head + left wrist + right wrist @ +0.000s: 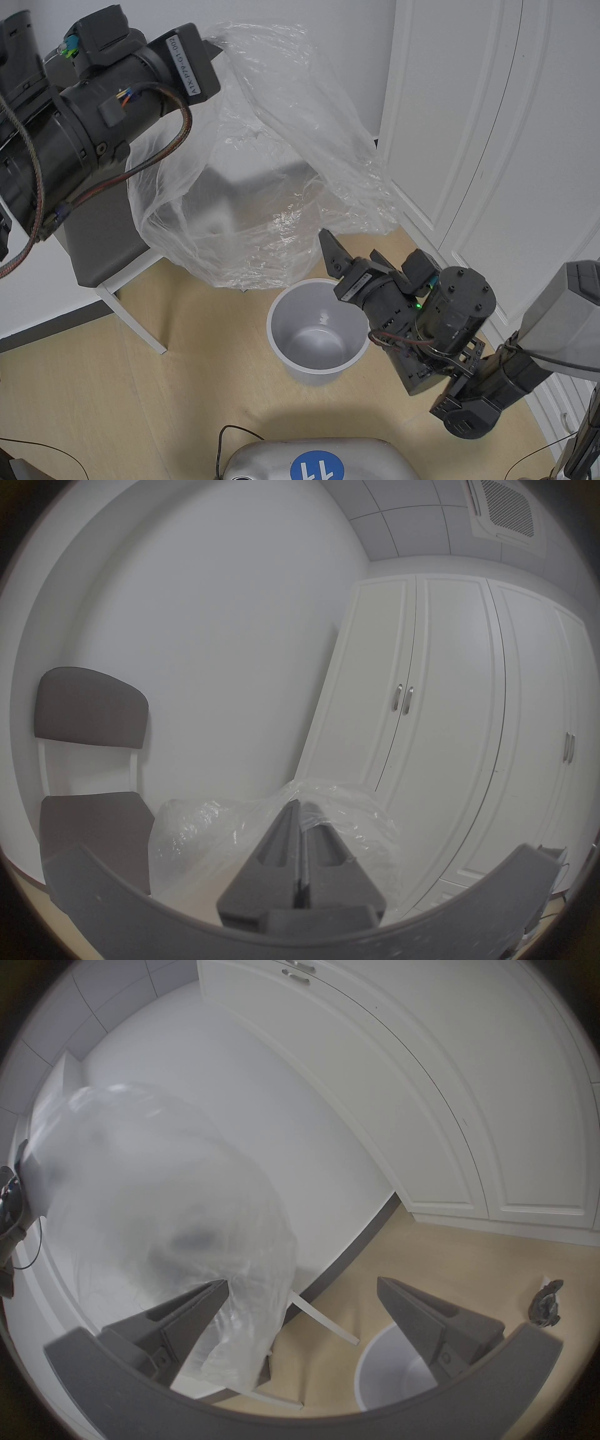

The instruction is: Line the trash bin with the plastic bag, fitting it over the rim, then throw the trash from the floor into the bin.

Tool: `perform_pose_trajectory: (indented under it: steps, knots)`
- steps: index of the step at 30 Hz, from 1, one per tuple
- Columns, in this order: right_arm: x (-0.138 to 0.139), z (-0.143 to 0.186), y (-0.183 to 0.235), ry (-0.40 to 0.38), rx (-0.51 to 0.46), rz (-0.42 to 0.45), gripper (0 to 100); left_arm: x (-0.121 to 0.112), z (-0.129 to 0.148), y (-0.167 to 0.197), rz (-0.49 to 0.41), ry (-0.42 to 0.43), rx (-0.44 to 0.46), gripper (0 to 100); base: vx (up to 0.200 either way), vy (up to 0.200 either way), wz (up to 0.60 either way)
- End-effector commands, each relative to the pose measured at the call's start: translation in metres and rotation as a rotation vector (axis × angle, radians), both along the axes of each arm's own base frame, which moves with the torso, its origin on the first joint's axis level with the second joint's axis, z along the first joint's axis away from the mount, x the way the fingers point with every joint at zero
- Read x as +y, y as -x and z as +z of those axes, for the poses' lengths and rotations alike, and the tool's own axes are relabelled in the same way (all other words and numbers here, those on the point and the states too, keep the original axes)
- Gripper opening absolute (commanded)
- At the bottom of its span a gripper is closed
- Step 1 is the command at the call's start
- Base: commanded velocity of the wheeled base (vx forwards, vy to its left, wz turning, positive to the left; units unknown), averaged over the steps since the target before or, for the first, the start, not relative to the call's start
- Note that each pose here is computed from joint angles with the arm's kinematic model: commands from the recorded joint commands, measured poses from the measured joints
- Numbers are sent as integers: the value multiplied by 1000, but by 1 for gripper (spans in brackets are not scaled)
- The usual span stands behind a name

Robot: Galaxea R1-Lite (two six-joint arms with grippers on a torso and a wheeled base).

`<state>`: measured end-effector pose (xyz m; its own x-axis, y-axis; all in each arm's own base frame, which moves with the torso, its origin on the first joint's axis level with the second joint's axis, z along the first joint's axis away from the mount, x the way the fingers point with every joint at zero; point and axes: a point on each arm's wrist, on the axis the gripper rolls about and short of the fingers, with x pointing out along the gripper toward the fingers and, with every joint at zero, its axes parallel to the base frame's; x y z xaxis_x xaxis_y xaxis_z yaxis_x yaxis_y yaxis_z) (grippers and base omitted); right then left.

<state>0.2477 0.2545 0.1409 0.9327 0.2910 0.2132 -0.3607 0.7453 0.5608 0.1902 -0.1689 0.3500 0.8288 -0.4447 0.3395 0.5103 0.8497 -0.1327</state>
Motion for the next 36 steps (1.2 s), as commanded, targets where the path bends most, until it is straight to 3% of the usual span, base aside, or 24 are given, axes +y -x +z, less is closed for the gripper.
perform_pose_trajectory:
  steps: [1, 4, 8, 13, 21, 36]
  knots:
    - [-2, -22, 52, 92, 86, 174, 100, 3, 5, 4, -1, 10, -13, 0, 0, 0, 0]
    - [11, -45, 75, 116, 162, 283, 100, 3, 5, 6, -4, 12, -15, 0, 0, 0, 0]
    - [27, -68, 73, 148, 200, 308, 100, -1, 6, 11, -19, 16, -15, 0, 0, 0, 0]
    - [57, -69, 24, 43, 127, 265, 100, -6, 8, 17, -26, 29, -11, 0, 0, 0, 0]
    - [64, -52, -35, -80, 9, 179, 100, -5, 6, 19, -28, 30, -6, 0, 0, 0, 0]
    - [53, -64, -20, -21, 73, 171, 100, 1, 2, 14, 12, 25, 7, 0, 0, 0, 0]
